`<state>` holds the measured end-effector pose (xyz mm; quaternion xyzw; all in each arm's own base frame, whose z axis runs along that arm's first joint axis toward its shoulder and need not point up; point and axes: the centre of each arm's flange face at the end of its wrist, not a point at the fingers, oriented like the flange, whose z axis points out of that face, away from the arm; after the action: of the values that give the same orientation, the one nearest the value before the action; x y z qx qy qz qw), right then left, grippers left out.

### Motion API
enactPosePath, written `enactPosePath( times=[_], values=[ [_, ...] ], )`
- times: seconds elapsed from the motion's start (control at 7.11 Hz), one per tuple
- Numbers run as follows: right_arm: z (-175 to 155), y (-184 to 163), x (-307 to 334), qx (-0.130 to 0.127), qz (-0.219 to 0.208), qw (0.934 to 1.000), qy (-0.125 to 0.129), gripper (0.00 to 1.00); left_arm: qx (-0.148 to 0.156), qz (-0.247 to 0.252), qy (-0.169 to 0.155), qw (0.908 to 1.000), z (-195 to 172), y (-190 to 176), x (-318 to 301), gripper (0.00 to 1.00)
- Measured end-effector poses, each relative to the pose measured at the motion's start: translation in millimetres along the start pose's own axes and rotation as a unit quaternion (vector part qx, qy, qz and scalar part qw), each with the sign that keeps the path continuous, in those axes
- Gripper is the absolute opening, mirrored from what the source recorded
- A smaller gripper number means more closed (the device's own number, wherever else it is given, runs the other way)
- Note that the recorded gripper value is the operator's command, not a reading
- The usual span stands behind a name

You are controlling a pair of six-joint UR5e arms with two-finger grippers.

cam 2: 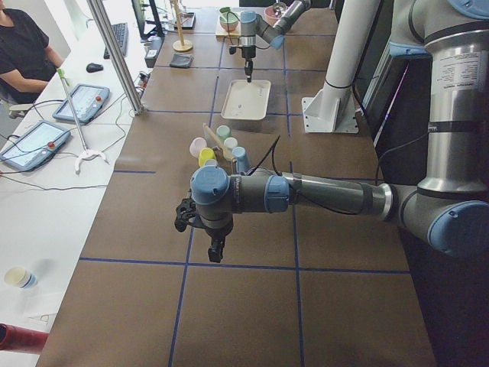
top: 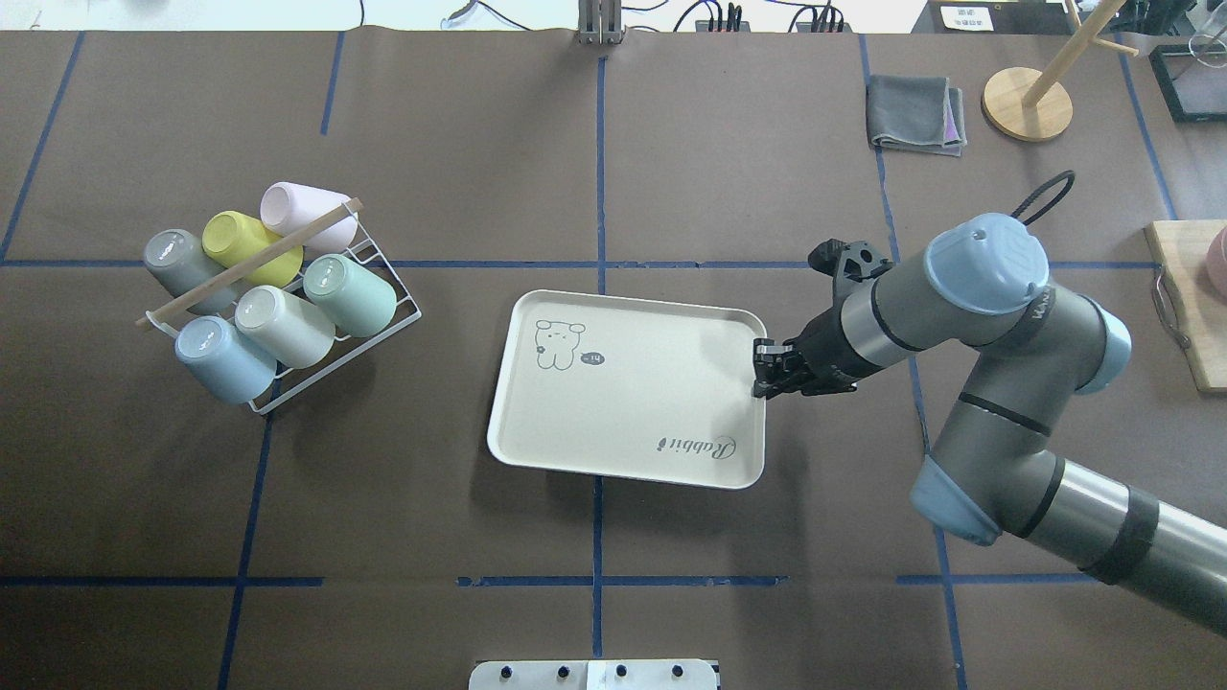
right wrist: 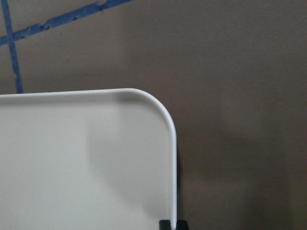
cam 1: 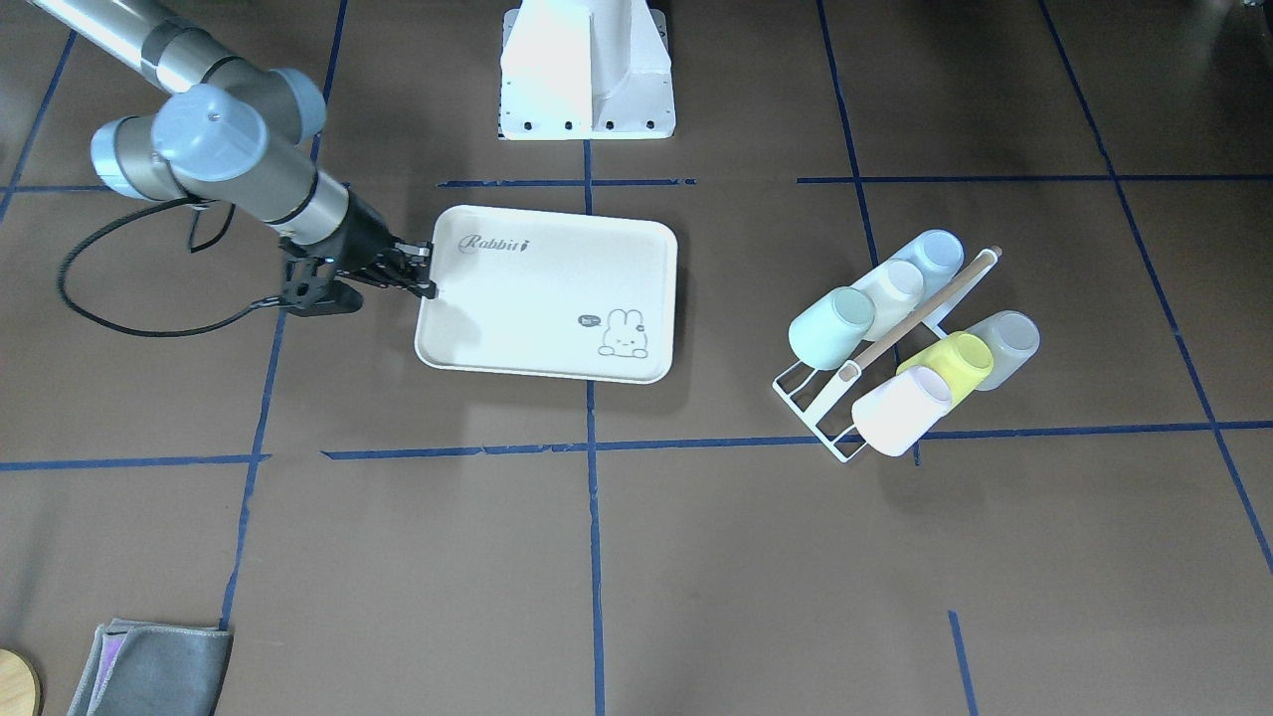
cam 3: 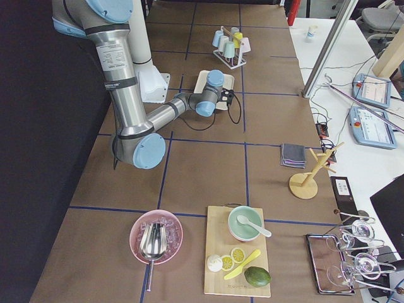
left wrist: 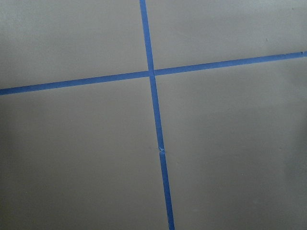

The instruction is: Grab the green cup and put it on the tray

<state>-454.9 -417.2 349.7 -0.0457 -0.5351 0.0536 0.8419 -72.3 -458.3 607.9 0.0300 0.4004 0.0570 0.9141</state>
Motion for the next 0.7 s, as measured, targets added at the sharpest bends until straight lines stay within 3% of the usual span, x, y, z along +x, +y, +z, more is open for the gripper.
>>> enactPosePath(
  times=[0.28, 0.7],
  values=[
    [27, 26, -28, 0.008, -0.016, 0.9998, 0.011, 0.00, 0.001, 0.001, 0.004, 1.0000, -1, -1, 1, 1.00],
    [37, 34, -28, 0.006, -0.032, 0.9993, 0.019, 0.00, 0.004, 0.001, 0.016, 0.9999, -1, -1, 4, 1.00]
  ],
)
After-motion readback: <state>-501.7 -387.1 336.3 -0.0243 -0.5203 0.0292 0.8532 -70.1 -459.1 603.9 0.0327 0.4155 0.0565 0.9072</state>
